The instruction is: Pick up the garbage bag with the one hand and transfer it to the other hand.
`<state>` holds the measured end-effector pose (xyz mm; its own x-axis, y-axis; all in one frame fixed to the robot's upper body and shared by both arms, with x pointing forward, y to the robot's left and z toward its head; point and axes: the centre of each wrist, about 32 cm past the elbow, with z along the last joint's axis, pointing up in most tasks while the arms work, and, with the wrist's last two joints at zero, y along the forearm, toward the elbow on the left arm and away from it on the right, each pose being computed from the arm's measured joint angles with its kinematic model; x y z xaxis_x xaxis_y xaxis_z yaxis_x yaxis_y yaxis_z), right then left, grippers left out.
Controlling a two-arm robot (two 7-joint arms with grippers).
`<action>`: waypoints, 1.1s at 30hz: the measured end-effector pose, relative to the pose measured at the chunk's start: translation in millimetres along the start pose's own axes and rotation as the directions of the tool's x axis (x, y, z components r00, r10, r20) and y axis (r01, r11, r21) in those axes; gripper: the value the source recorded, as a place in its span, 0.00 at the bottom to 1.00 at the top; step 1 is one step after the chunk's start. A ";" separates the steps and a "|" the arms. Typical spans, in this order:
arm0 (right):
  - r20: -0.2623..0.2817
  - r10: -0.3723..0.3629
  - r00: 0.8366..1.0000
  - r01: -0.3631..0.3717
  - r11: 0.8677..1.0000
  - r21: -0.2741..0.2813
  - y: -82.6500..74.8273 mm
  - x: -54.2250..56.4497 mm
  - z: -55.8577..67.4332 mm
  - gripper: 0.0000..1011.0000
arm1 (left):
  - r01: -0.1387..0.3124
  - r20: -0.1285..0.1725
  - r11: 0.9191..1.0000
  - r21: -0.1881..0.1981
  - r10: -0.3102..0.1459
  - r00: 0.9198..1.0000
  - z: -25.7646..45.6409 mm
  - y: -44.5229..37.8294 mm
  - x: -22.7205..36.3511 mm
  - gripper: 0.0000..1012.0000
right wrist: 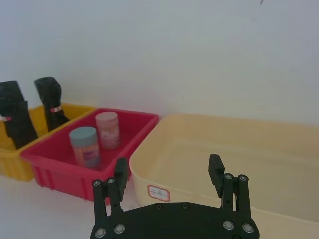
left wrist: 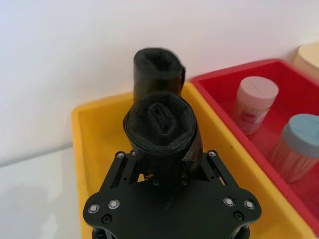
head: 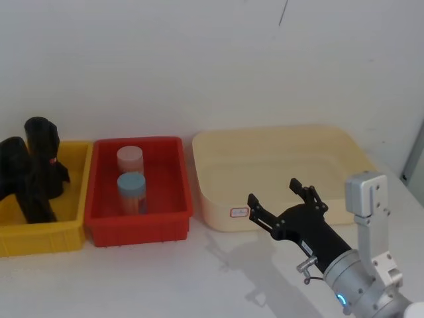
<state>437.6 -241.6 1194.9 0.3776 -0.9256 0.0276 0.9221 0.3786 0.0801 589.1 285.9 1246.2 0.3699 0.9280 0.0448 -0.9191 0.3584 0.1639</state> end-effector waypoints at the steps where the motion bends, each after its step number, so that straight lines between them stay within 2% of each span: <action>1: 0.001 0.006 1.000 -0.006 1.000 0.001 0.1 1.0 0.7 0.99 | 0.011 0.006 1.000 -0.008 -0.011 1.000 4.5 1.3 -0.4 0.39; 5: 0.000 0.040 0.999 -0.040 0.999 0.006 0.5 5.5 5.0 0.99 | 0.026 0.009 0.999 -0.025 -0.026 1.000 13.5 3.0 0.1 0.37; 10: 0.000 0.105 0.994 -0.105 0.994 0.009 0.9 13.9 13.0 0.99 | 0.066 0.004 0.995 -0.070 -0.065 0.998 33.0 6.5 1.6 0.37; 11: 0.003 0.124 0.992 -0.124 0.992 0.008 0.8 17.1 16.0 0.99 | 0.081 0.001 0.993 -0.085 -0.081 0.997 39.4 7.4 2.0 0.37; 14: 0.005 0.155 0.988 -0.155 0.988 0.005 0.5 21.0 19.7 0.99 | 0.106 -0.006 0.989 -0.103 -0.107 0.994 47.1 8.5 2.6 0.37; 15: 0.009 0.176 0.984 -0.176 0.984 0.002 0.2 24.1 22.7 0.99 | 0.122 -0.010 0.986 -0.116 -0.124 0.992 52.6 9.1 3.0 0.37; 18: 0.013 0.206 0.978 -0.206 0.979 -0.002 -0.4 28.1 26.4 0.99 | 0.150 -0.019 0.980 -0.131 -0.154 0.988 59.2 9.6 3.6 0.37; 19: 0.015 0.231 0.973 -0.231 0.973 -0.007 -0.8 31.2 29.4 0.99 | 0.168 -0.025 0.976 -0.140 -0.173 0.985 63.1 9.8 3.8 0.37; 21: 0.018 0.252 0.967 -0.252 0.968 -0.012 -1.3 34.0 31.8 0.99 | 0.187 -0.030 0.971 -0.147 -0.193 0.981 66.6 9.8 3.9 0.37; 22: 0.020 0.277 0.961 -0.277 0.961 -0.017 -1.8 36.6 34.7 0.99 | 0.197 -0.032 0.969 -0.152 -0.204 0.979 68.9 9.8 4.0 0.37; 23: 0.021 0.288 0.957 -0.288 0.958 -0.020 -2.0 37.8 36.0 0.99 | 0.219 -0.038 0.963 -0.159 -0.227 0.973 72.2 9.6 4.1 0.37; 25: 0.026 0.321 0.947 -0.320 0.947 -0.027 -2.7 41.5 40.1 0.99 | 0.238 -0.042 0.957 -0.165 -0.248 0.968 75.3 9.3 4.3 0.37; 28: 0.032 0.368 0.929 -0.367 0.929 -0.039 -3.8 46.4 45.9 0.99 | 0.293 -0.051 0.940 -0.176 -0.306 0.951 82.6 7.8 4.0 0.37; 30: 0.039 0.402 0.915 -0.400 0.915 -0.050 -4.4 50.1 50.4 0.99 | 0.314 -0.054 0.933 -0.178 -0.328 0.943 84.9 6.7 4.0 0.37; 31: 0.040 0.412 0.910 -0.409 0.911 -0.053 -4.5 51.1 51.7 0.99 | 0.335 -0.057 0.925 -0.179 -0.349 0.935 86.7 5.5 4.0 0.37; 33: 0.042 0.437 0.899 -0.434 0.899 -0.061 -4.8 53.1 54.3 0.99 | 0.359 -0.060 0.916 -0.179 -0.374 0.925 88.4 4.2 4.0 0.37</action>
<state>448.7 -292.8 1250.2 0.7384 -0.6667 0.1013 0.6702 0.7422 -0.0003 598.8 282.0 1334.2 0.6782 0.7307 -0.0790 -0.7335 0.6797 -0.0102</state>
